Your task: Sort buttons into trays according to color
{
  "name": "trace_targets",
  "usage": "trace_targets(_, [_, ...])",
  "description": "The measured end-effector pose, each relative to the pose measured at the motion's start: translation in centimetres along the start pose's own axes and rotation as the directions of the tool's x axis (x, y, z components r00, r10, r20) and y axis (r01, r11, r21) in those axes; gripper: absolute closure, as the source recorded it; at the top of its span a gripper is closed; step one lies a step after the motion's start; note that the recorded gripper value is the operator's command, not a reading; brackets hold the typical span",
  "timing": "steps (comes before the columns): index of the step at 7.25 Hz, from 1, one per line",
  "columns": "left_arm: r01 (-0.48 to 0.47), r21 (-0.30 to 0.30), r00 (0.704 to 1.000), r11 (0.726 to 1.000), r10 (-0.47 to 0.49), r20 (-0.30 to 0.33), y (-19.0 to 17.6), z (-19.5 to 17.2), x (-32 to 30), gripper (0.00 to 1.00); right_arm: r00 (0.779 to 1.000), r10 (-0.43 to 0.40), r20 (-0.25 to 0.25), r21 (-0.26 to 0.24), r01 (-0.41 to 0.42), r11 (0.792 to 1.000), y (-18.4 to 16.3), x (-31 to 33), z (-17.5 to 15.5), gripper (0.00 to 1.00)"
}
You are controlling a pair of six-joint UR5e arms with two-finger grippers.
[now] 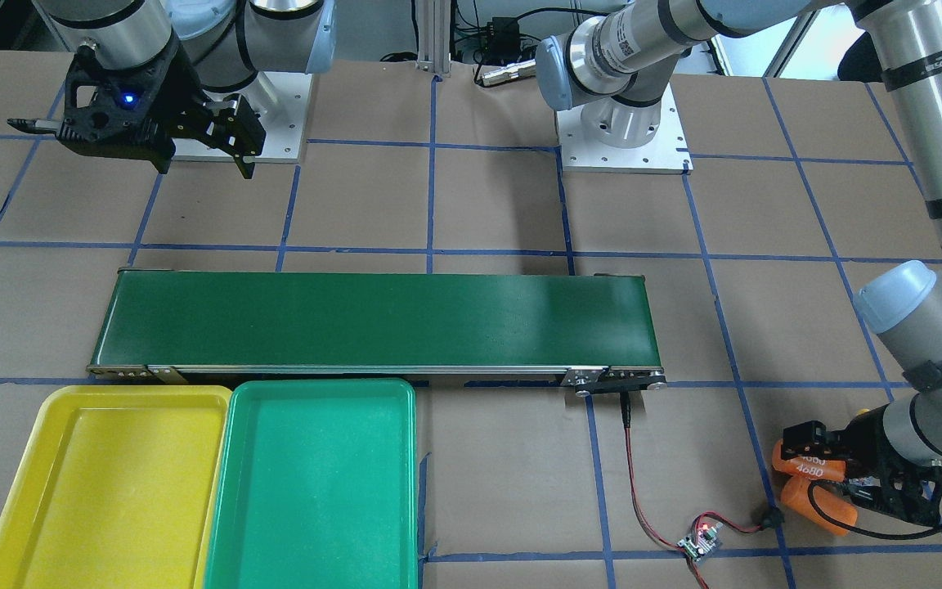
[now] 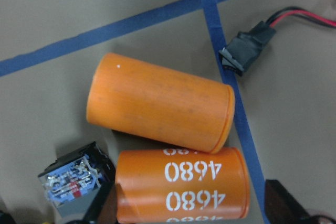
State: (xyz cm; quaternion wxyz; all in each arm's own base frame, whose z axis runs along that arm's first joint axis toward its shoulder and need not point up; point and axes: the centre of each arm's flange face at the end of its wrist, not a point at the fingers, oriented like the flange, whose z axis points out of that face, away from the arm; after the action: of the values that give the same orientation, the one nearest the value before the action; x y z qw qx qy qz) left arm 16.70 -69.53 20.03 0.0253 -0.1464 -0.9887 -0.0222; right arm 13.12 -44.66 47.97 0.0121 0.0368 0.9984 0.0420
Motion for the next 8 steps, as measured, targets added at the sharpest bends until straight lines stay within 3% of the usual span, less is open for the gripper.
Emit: trace_targets(8, [0.015,-0.011,1.0,1.0,-0.015,0.002,-0.4,0.14,-0.7,0.0,1.0,0.001,0.002,-0.001,-0.001,1.0,0.03,-0.02,0.04,0.0])
